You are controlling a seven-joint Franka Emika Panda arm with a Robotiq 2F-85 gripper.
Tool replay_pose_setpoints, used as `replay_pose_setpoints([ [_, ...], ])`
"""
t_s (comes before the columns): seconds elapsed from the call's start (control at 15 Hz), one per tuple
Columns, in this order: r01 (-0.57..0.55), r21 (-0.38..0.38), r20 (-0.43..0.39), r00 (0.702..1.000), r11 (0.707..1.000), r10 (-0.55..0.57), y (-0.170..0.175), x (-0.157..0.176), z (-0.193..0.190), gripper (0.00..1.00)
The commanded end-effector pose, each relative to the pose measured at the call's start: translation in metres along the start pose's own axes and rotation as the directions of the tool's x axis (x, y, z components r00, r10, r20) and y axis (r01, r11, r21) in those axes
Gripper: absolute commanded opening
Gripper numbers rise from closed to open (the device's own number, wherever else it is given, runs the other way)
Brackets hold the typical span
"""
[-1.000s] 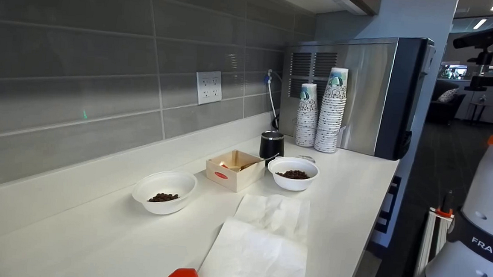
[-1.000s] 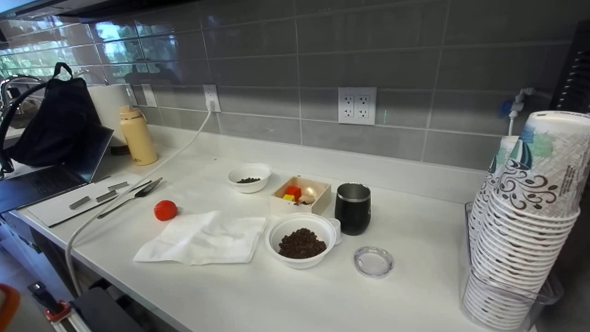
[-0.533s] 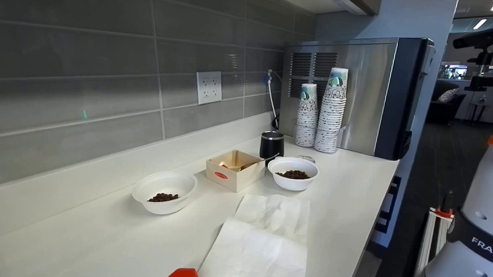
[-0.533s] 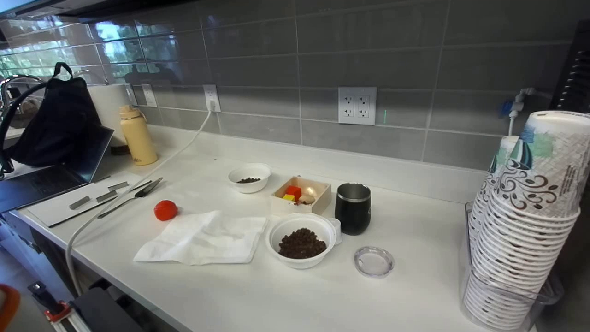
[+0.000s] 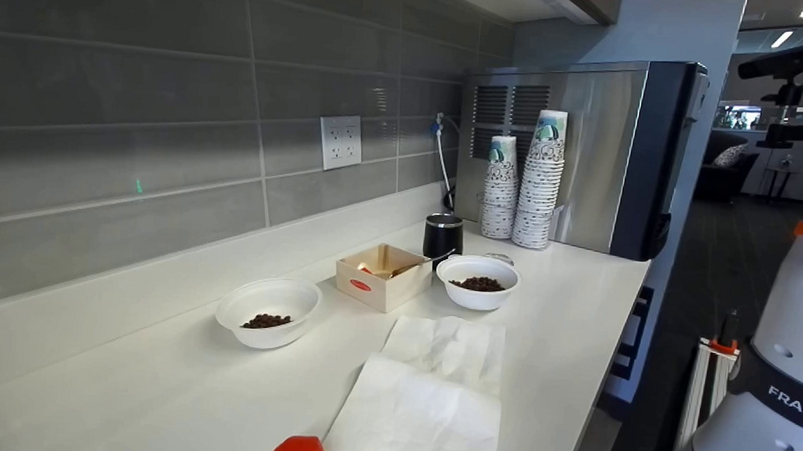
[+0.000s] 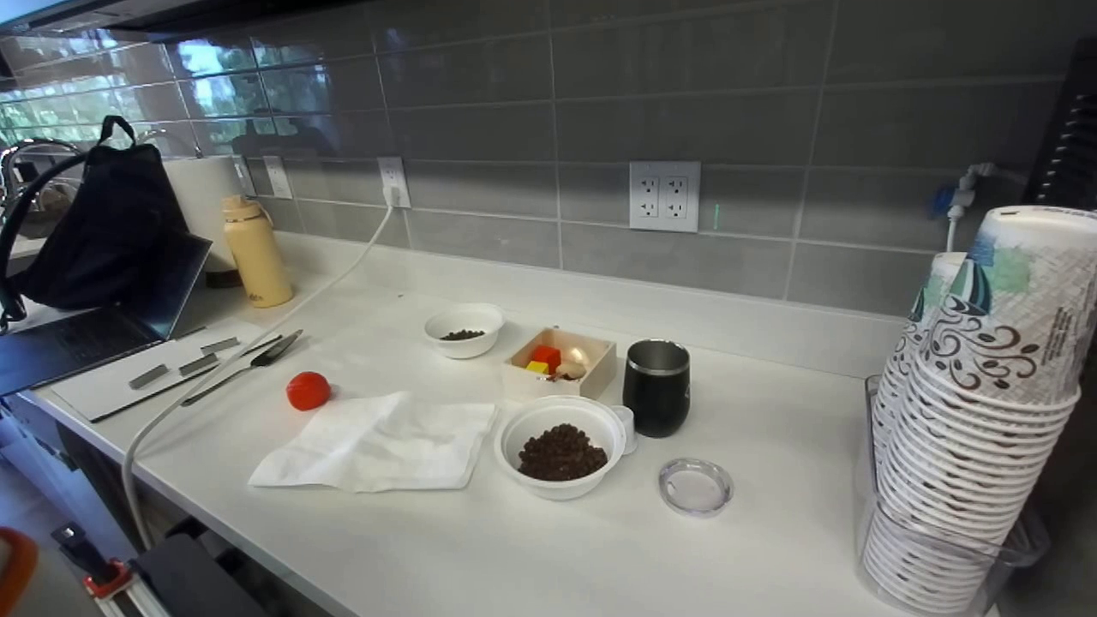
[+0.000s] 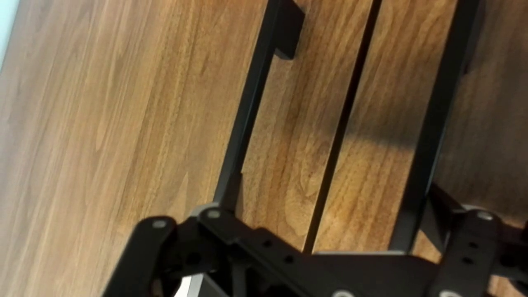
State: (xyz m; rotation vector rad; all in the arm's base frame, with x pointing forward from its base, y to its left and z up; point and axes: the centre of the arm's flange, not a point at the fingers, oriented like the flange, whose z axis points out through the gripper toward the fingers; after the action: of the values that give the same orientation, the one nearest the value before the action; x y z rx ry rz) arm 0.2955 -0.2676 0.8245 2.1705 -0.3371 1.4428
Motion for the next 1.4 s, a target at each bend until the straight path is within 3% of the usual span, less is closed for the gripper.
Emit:
replay_pose_setpoints([
  [0.0, -0.019, -0.018, -0.004, 1.0, 1.0, 0.019, 0.025, -0.008, -0.007, 1.0],
  [0.8, -0.004, -0.073, 0.029, 1.0, 0.997, 0.006, 0.056, -0.046, -0.087, 1.0],
  [1.33, 0.008, -0.081, 0.026, 1.0, 0.997, -0.006, 0.058, -0.073, -0.132, 1.0],
])
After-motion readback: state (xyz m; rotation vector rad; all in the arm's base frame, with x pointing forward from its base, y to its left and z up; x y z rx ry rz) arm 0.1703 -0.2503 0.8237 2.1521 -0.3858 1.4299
